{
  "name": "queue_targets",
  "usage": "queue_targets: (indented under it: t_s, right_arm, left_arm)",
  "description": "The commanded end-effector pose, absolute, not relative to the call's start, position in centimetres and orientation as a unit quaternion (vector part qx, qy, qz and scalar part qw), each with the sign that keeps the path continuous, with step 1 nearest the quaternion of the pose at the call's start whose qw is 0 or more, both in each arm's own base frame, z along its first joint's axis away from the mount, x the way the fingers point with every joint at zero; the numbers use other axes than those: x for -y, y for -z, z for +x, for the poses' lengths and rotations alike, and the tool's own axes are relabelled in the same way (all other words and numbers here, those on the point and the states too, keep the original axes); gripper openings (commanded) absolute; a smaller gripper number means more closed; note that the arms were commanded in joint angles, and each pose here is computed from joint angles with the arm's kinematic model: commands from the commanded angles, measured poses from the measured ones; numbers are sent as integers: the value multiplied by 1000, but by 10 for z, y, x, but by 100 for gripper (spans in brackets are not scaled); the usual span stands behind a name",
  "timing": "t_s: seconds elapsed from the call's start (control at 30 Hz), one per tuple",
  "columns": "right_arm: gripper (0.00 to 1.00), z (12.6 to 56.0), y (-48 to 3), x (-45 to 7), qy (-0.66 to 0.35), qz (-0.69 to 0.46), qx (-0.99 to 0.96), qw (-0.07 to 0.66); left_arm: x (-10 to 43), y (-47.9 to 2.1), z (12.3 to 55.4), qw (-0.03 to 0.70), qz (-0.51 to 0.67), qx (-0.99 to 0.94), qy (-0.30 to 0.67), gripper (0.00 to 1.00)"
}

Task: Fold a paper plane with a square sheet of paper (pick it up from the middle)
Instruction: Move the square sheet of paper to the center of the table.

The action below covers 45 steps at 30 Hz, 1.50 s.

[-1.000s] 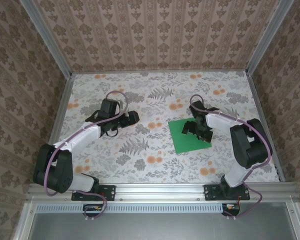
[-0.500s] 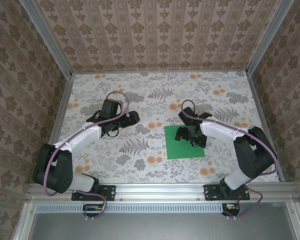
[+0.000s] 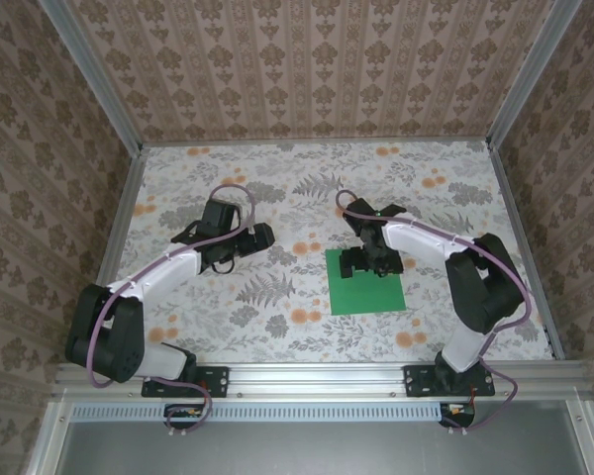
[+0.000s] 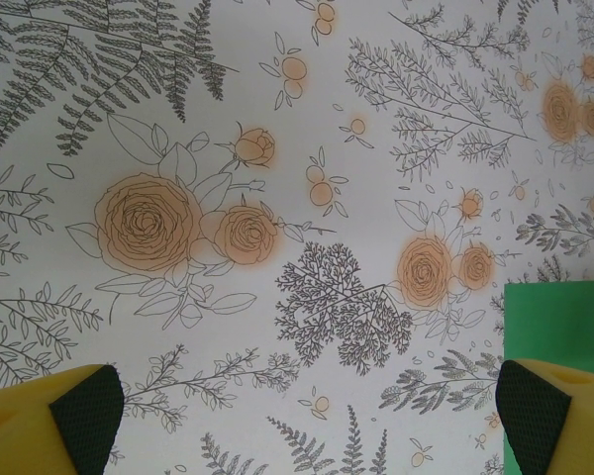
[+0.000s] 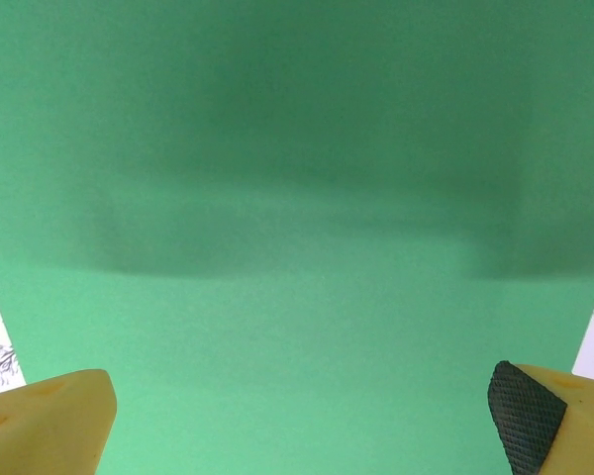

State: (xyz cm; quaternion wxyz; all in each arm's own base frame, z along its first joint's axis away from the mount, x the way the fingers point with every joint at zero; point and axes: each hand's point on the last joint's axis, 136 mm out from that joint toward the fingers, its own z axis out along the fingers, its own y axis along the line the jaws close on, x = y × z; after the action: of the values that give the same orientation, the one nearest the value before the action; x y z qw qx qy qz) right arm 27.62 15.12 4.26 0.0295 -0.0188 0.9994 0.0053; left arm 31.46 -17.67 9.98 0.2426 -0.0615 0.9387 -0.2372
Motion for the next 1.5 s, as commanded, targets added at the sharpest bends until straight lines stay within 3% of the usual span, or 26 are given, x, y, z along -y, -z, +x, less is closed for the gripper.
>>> queue_targets:
  t_s: [0.0,0.93,1.47]
  right_arm:
    - [100,273,-38,-152,9,-38,-999,6]
    - [99,251,24,-128,80,-12,-995,-54]
    - [88,256,23,-124,81,7,-996,-43]
  left_arm:
    - [177,-99,310,238,-63,-940,237,100]
    - [183,-94,305,226,-58,-940,248,100]
    - [188,-89,303,215,-60,-940,256,100]
